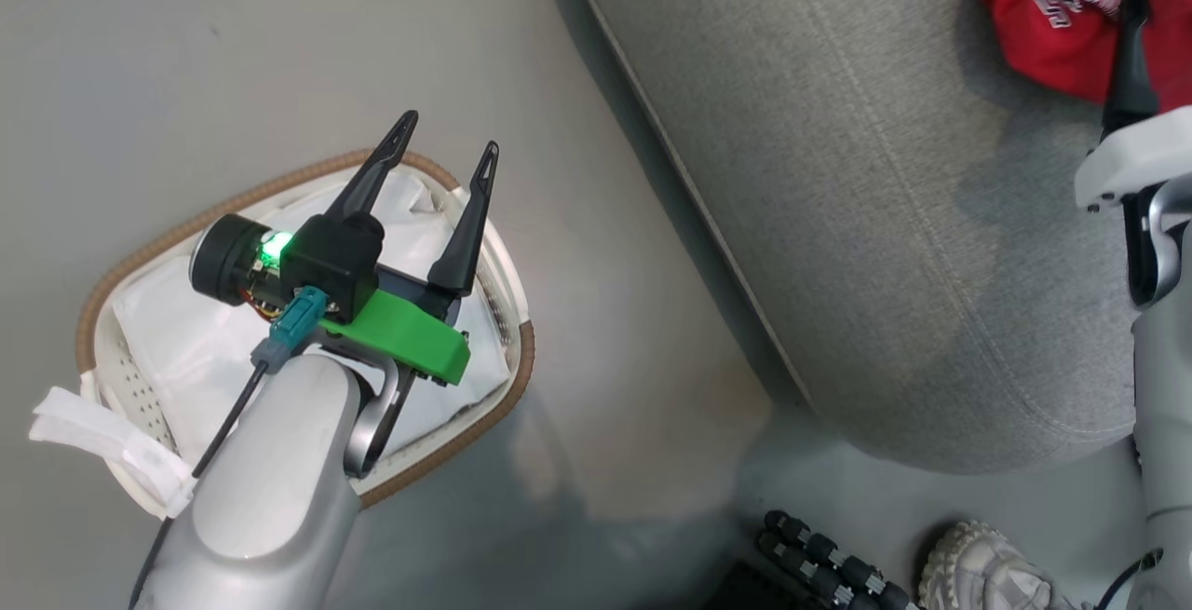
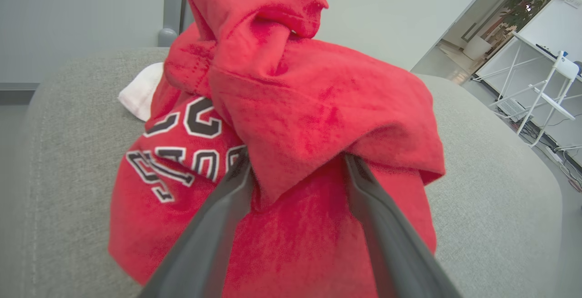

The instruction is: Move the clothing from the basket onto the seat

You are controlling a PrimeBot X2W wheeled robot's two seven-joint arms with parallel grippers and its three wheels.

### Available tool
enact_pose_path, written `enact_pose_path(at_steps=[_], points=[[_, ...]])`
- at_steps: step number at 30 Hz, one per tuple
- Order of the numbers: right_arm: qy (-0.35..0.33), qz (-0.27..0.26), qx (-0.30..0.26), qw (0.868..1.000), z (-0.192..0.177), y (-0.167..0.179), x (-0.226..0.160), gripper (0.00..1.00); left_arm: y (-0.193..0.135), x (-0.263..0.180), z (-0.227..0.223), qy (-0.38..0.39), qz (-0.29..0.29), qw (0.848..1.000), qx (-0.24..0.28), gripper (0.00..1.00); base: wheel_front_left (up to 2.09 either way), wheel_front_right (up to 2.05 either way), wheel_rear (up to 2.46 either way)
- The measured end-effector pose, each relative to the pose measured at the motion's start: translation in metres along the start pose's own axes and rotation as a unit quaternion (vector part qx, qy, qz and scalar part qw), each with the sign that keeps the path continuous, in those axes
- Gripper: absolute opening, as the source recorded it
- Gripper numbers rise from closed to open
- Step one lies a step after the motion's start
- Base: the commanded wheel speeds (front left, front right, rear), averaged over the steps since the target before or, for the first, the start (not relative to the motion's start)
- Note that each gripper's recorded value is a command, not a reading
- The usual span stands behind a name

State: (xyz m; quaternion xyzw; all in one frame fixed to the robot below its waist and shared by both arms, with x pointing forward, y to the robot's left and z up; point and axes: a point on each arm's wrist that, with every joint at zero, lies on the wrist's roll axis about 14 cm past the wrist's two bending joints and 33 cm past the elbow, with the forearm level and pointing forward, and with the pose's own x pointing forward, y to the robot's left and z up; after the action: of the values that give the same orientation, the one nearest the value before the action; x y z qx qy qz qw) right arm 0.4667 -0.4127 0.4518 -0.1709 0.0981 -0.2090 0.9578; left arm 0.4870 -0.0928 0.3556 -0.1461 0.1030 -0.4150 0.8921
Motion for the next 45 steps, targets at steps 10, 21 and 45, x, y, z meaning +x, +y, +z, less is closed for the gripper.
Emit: enact_pose_path(at_steps=[10,21,45], points=[[-0.065,0.007,0.018,0.998,0.043,-0.013,-0.041,1.0,-0.024,-0.012,0.037,-0.027,0.017,1.0,-0.002,1.0,0.0,0.0,0.0],[-0.133,0.076,0.077,0.985,0.089,0.03,-0.067,1.0,-0.015,-0.056,0.07,-0.048,0.093,0.994,0.014,1.0,0.0,0.0,0.0],[-0.146,0.257,0.183,0.938,0.126,0.178,-0.122,1.0,0.074,-0.239,0.11,-0.089,0.369,0.924,0.051,1.0,0.0,0.0,0.0]])
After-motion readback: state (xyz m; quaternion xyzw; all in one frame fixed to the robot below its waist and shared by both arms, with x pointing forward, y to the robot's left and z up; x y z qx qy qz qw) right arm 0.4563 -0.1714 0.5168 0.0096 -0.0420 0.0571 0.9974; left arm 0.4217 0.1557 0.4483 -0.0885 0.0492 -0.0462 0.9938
